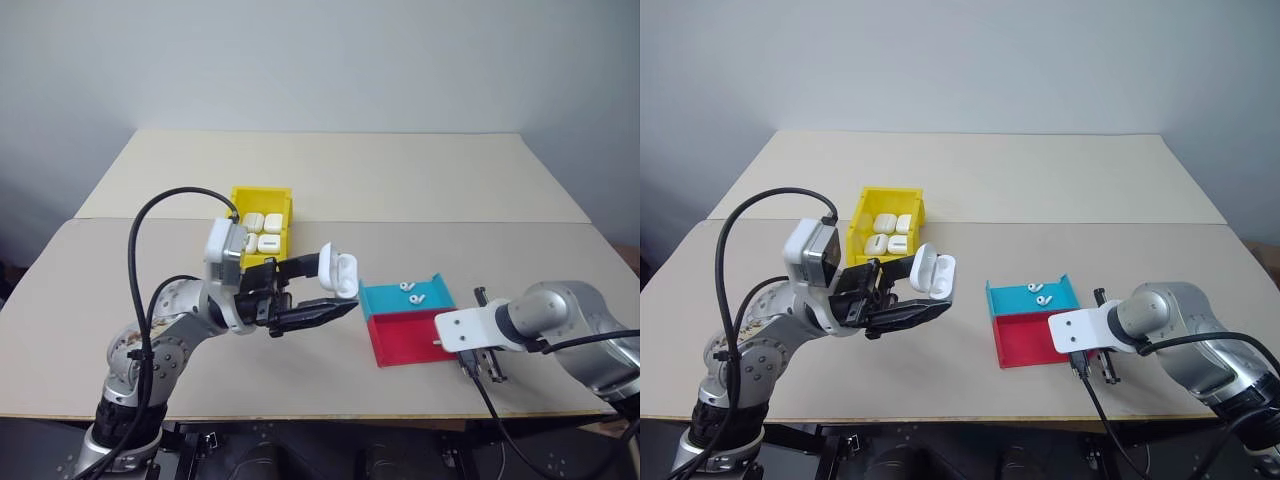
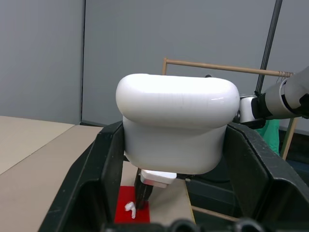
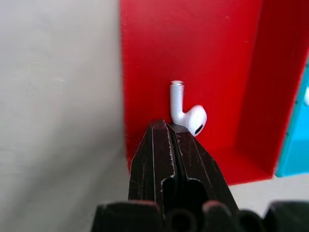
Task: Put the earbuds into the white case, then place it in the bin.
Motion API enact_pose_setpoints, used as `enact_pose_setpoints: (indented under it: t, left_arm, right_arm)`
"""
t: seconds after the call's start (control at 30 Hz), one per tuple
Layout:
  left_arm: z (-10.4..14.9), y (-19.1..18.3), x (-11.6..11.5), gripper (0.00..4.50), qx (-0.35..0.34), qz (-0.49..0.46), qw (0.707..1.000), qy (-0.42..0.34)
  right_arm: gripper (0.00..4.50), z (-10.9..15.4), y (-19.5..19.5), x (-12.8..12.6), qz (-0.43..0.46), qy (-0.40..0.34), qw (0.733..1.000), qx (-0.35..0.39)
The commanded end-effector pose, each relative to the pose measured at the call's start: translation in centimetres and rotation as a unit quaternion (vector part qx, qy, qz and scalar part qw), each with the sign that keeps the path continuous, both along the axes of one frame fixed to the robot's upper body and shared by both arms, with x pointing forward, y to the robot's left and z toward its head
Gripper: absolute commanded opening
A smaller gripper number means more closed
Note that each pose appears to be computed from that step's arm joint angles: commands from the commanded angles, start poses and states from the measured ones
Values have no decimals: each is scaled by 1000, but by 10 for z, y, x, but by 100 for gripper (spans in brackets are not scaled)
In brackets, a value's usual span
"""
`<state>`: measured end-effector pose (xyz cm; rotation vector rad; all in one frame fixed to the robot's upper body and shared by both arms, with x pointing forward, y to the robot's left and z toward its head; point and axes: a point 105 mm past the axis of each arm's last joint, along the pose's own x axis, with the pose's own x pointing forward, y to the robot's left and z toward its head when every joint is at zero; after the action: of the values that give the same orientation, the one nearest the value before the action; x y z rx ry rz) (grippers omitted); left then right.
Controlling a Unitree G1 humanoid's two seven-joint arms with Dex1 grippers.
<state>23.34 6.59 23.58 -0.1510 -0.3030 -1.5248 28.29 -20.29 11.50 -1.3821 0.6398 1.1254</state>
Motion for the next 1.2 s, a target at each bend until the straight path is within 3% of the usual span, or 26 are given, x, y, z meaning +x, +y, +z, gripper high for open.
enact_pose_setpoints:
  t: [0.03,0.63,1.2]
  left_arm:
    - [8,-1,-10,278,-8,-10,1000,-19]
    - [10,-1,-11,278,-8,-6,1000,-21]
    - [11,1,-10,278,-5,-1,1000,-27]
  right_arm:
    - [4,10,6,4,21,-26,999,-7]
    - [4,13,12,29,42,-100,993,-43]
    - [4,15,37,18,44,-58,996,44]
